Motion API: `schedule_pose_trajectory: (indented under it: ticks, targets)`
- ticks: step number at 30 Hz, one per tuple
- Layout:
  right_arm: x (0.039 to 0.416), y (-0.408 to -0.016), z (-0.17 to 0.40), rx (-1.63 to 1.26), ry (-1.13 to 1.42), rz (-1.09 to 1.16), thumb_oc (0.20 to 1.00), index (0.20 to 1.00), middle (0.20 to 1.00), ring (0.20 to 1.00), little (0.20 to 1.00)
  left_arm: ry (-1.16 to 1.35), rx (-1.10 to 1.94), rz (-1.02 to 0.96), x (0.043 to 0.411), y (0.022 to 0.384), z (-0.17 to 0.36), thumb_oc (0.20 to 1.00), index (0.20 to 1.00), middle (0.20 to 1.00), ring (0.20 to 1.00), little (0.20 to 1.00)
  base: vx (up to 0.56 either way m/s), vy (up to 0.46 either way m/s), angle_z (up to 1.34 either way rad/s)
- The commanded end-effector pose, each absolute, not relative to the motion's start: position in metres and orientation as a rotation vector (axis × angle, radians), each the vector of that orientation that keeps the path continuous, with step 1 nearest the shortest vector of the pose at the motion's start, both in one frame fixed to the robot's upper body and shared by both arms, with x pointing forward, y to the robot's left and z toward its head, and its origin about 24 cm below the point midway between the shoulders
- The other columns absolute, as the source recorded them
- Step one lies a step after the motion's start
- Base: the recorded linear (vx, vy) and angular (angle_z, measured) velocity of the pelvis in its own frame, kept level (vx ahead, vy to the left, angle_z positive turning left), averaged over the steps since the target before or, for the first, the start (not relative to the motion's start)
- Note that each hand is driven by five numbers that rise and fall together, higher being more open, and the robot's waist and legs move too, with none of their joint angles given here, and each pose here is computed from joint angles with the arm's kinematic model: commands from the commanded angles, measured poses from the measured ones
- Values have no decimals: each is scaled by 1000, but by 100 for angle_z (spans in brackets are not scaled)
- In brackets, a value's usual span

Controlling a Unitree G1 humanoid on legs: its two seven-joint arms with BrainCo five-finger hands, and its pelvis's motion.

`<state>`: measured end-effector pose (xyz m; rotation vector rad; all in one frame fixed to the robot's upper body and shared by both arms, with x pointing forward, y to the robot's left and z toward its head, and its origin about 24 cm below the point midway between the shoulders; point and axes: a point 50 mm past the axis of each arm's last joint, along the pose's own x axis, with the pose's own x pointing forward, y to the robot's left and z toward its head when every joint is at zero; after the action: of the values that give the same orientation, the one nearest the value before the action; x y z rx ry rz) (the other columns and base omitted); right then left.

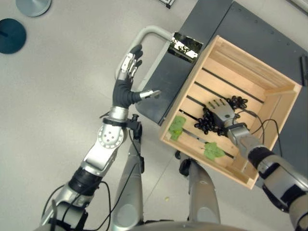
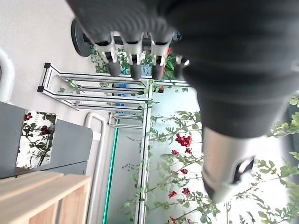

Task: Pick up the fruits from the basket on one side to the basket on the other side

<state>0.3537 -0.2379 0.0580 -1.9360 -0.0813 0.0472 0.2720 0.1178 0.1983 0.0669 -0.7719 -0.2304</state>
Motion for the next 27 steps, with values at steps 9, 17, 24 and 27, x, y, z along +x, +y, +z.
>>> schedule_pose_trajectory:
  ticks: [9, 17, 24, 27]
  targets:
    - [330, -227, 4, -2001, 133, 333, 1000, 1000, 1000, 1000, 1000, -928, 52, -240, 263, 110, 228, 1000, 1000, 1000, 1000, 1000, 6, -2, -1]
    - [319, -221, -14, -1987, 212, 413, 1000, 1000, 1000, 1000, 1000, -923, 66, -224, 265, 112, 229, 1000, 1000, 1000, 1000, 1000, -2, -2, 1]
    - [326, -207, -3, -1971, 138, 405, 1000, 1000, 1000, 1000, 1000, -921, 67, -204, 265, 116, 229, 1000, 1000, 1000, 1000, 1000, 4, -5, -5]
    - [335, -202, 12, -1967, 85, 374, 1000, 1000, 1000, 1000, 1000, -925, 64, -173, 264, 122, 230, 1000, 1000, 1000, 1000, 1000, -11, -21, -6]
